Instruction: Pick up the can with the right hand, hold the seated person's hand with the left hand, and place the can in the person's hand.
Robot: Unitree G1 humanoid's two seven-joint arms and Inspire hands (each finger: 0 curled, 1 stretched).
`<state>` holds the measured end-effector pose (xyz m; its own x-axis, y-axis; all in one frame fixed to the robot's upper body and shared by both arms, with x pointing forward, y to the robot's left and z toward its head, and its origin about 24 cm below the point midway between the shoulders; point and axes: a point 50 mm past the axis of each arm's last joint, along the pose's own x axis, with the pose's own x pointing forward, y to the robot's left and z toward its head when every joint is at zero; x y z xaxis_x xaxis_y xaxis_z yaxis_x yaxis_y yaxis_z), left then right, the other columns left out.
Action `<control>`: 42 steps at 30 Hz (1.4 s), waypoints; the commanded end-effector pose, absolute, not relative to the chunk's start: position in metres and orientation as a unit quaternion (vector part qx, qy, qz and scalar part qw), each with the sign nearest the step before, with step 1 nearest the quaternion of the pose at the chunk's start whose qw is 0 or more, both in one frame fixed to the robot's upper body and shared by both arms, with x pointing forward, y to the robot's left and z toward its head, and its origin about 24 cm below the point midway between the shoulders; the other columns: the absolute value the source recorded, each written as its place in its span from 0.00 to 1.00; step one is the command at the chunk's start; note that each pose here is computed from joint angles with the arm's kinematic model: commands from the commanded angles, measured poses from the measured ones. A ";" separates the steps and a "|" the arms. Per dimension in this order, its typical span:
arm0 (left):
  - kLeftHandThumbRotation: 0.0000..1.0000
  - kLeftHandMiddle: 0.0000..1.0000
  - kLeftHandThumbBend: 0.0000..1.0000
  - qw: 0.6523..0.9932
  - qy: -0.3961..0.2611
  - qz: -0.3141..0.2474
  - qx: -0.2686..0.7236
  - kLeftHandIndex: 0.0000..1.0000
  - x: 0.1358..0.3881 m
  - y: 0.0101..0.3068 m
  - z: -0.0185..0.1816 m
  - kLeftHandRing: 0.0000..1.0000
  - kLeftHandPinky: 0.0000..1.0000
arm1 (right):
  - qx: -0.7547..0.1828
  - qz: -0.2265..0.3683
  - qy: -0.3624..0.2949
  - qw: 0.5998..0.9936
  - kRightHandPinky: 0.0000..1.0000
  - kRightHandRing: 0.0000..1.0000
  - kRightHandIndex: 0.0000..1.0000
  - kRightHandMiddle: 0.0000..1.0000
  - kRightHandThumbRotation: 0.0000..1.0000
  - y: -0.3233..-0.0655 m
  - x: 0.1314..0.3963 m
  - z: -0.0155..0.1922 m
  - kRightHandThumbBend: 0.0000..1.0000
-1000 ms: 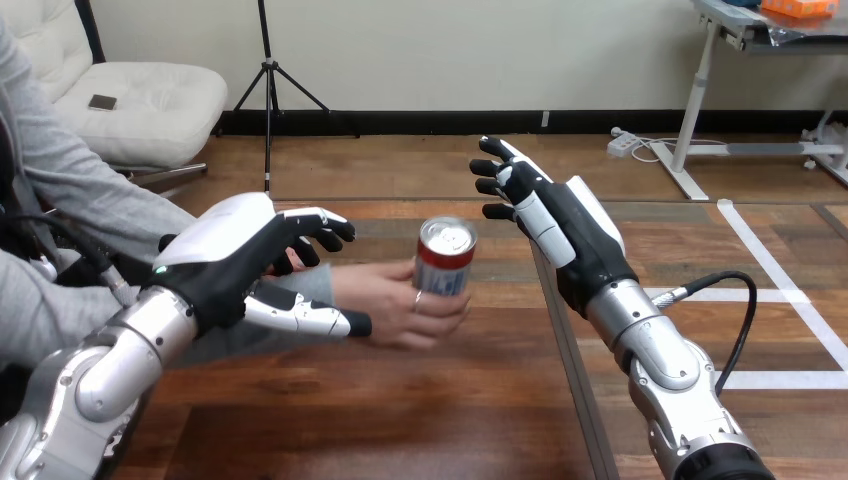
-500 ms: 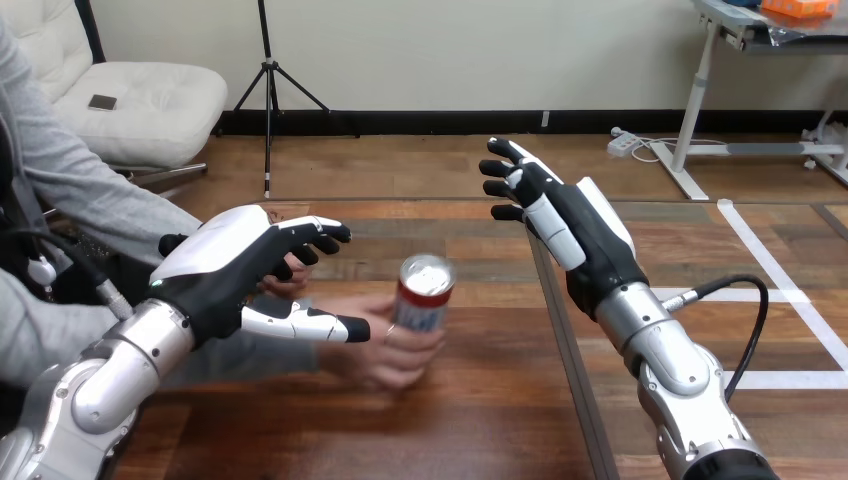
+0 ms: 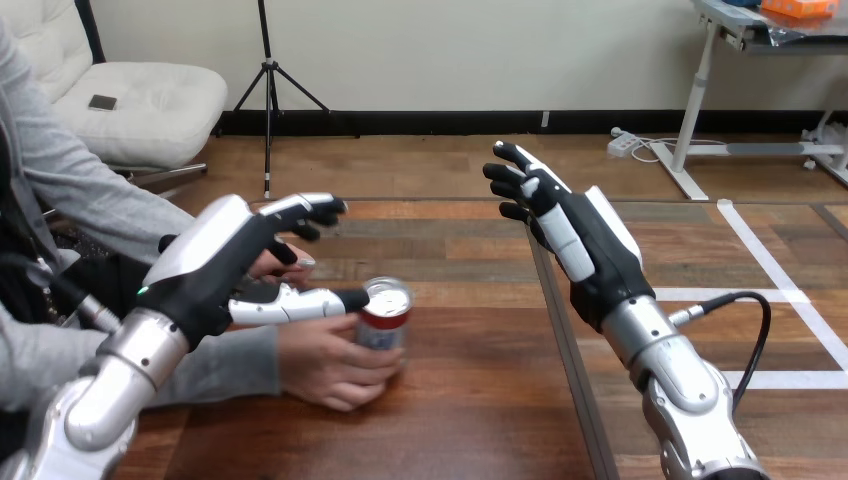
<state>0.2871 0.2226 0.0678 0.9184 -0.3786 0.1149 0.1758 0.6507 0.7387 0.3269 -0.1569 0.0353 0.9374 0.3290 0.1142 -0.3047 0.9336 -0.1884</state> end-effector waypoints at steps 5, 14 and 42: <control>0.89 0.80 0.70 0.935 -0.166 -0.077 0.303 0.80 0.280 0.228 0.054 0.76 0.62 | -0.061 0.149 -0.114 0.980 0.92 0.93 0.94 0.92 1.00 -0.165 0.321 0.044 1.00; 0.93 0.79 0.66 0.949 -0.171 -0.046 0.260 0.80 0.266 0.226 0.036 0.75 0.64 | -0.050 0.146 -0.104 0.982 0.91 0.94 0.94 0.93 1.00 -0.170 0.306 0.030 1.00; 0.89 0.86 0.51 0.983 -0.116 -0.051 0.135 0.85 0.227 0.219 -0.010 0.86 0.82 | -0.003 0.134 -0.071 0.988 0.89 0.91 0.94 0.93 1.00 -0.175 0.264 -0.007 1.00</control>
